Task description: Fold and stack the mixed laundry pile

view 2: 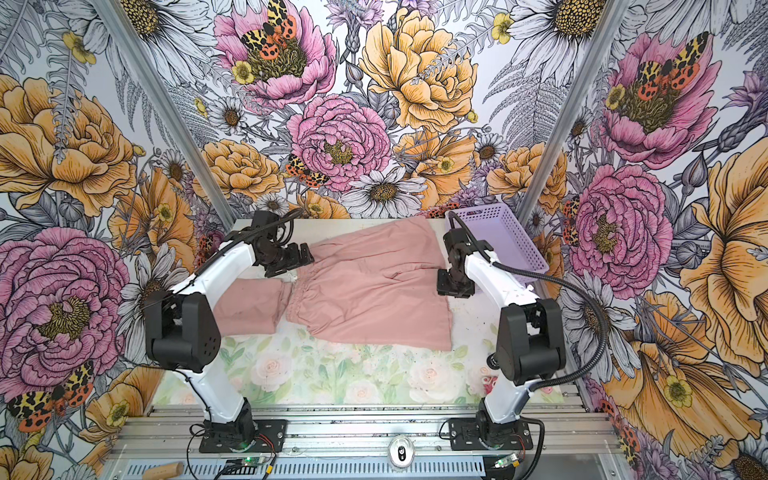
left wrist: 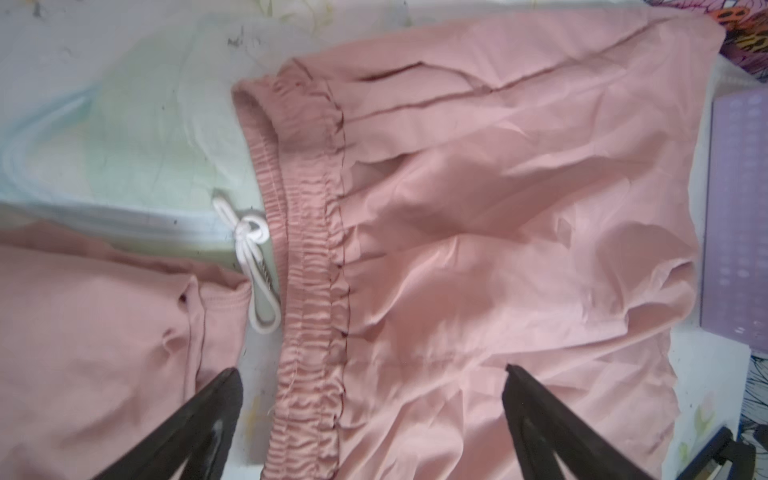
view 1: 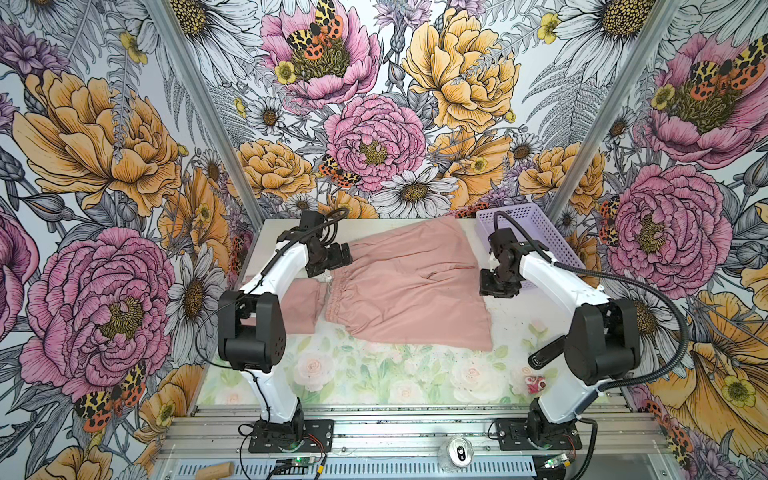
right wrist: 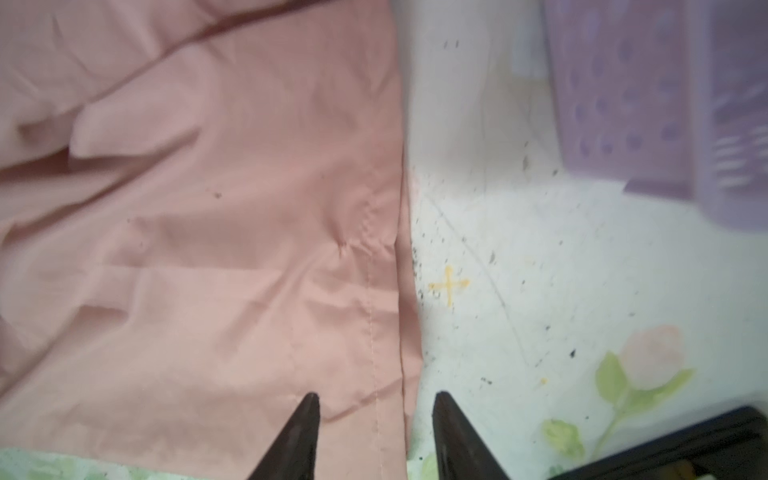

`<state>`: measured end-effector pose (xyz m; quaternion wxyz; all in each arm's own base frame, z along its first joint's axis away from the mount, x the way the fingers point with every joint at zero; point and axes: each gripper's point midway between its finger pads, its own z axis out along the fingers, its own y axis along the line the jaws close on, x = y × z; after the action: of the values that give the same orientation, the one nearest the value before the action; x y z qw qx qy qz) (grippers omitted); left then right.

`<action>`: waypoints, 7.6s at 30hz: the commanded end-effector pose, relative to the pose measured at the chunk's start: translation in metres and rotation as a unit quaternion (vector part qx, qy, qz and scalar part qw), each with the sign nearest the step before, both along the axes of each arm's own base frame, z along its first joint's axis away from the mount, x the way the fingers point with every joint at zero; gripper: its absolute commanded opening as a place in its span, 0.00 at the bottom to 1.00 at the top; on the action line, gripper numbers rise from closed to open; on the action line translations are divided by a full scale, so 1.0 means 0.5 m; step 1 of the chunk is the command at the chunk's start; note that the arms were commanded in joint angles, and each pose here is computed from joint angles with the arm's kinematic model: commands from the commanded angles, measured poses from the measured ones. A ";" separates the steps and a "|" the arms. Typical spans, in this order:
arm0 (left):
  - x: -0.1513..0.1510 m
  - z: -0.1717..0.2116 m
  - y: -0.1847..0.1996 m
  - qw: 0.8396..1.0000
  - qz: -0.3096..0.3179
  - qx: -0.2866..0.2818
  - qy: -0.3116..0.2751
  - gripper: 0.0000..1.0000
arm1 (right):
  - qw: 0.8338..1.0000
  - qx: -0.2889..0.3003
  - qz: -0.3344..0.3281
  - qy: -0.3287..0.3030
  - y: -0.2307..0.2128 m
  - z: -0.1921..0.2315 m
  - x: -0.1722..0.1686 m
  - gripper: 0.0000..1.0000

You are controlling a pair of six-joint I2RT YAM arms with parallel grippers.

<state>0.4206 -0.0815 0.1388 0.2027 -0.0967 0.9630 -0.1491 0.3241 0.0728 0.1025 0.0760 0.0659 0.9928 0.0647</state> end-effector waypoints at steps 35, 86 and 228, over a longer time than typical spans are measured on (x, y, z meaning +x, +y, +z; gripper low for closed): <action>-0.260 -0.116 0.034 0.995 0.017 -0.003 0.101 0.73 | 0.977 0.084 -0.195 -0.012 -0.072 -0.029 -0.165 0.00; -0.340 -0.034 -0.005 0.983 -0.063 0.025 0.168 0.10 | 0.986 0.067 -0.151 0.015 -0.095 0.070 -0.196 0.00; -0.186 0.282 -0.127 0.975 -0.032 -0.151 -0.161 0.00 | 0.956 0.053 -0.134 -0.257 -0.173 0.443 0.078 0.00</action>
<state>0.3178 -0.1436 0.2582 0.3060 -0.1129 0.8956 -0.3026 0.3686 -0.0054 0.2920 0.2799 0.1761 0.9355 0.1246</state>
